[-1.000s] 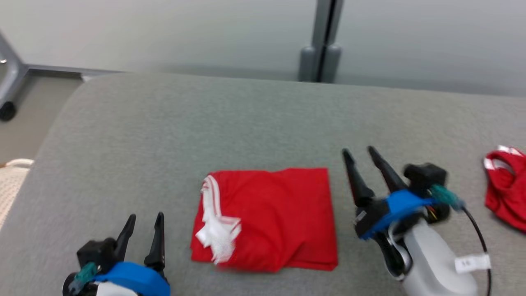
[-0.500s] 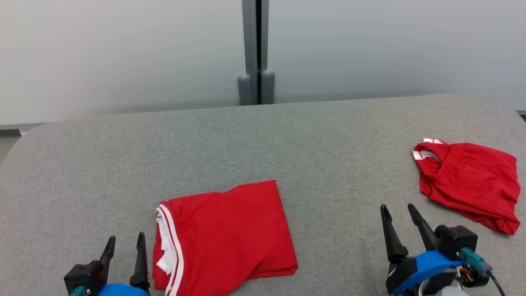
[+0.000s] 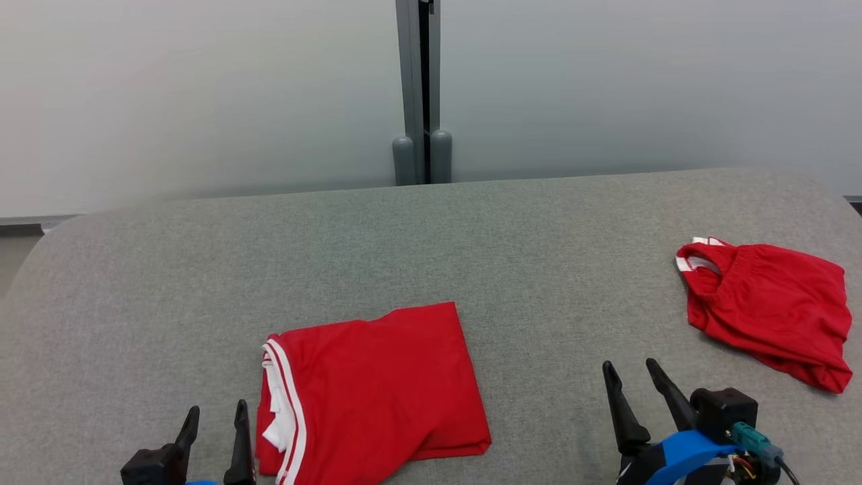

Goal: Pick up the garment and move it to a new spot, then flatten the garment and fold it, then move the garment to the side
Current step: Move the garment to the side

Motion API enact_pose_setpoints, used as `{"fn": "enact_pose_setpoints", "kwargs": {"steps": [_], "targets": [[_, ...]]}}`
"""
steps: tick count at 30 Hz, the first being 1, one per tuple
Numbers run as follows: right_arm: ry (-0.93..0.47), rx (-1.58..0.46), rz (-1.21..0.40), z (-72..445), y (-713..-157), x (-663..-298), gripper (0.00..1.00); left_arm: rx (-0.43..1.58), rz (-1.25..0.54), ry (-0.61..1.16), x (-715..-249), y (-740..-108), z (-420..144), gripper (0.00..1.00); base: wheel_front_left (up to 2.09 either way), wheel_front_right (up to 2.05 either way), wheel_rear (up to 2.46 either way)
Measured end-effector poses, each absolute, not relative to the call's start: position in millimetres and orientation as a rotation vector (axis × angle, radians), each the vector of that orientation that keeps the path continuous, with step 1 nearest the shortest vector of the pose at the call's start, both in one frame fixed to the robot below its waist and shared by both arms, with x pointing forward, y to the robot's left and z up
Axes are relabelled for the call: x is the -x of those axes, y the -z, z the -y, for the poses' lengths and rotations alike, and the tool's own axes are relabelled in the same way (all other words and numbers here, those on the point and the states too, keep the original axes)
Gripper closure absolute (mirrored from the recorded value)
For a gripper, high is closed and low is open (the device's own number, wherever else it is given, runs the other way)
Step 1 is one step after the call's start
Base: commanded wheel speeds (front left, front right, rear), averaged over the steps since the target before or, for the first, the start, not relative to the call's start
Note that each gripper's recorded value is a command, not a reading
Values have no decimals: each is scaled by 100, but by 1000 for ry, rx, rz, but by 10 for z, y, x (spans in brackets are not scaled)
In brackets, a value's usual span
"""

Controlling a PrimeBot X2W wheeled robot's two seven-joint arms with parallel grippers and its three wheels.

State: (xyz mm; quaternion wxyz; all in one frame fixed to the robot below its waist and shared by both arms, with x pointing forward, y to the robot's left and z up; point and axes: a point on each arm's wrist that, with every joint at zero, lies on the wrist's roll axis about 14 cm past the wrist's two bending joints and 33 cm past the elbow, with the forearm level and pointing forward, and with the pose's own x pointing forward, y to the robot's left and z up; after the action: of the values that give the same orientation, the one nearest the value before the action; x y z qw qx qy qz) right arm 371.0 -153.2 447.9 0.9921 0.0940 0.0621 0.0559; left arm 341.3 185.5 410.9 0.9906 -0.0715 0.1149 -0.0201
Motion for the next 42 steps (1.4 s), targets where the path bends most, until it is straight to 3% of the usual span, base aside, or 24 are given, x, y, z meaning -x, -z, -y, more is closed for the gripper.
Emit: {"fn": "enact_pose_setpoints", "kwargs": {"steps": [6, 15, 20, 22, 29, 42], "targets": [[-252, -208, -204, 1037, -4292, -3839, 0, 155, -219, 56, -3480, -4150, -1856, 0, 0, 0, 0], [-456, -243, -290, 228, -4169, -4225, 0, 157, -250, -42, -3271, -4086, -2297, 0, 0, 0, 0], [-515, -228, -434, -27, -3783, -4174, 0, 170, -286, -120, -3099, -3996, -2538, 0, 0, 0, 0], [-524, -235, -450, -72, -3743, -4171, 97, 172, -294, -131, -3074, -3977, -2571, 0, 0, 0, 0], [-499, -284, -405, -46, -3874, -4356, 100, 178, -315, -102, -3178, -3910, -2488, 0, 0, 0, 0], [-186, -302, -294, 1224, -4042, -3948, 100, 176, -355, 322, -3837, -3724, -1105, 0, 0, 0, 0]]}}
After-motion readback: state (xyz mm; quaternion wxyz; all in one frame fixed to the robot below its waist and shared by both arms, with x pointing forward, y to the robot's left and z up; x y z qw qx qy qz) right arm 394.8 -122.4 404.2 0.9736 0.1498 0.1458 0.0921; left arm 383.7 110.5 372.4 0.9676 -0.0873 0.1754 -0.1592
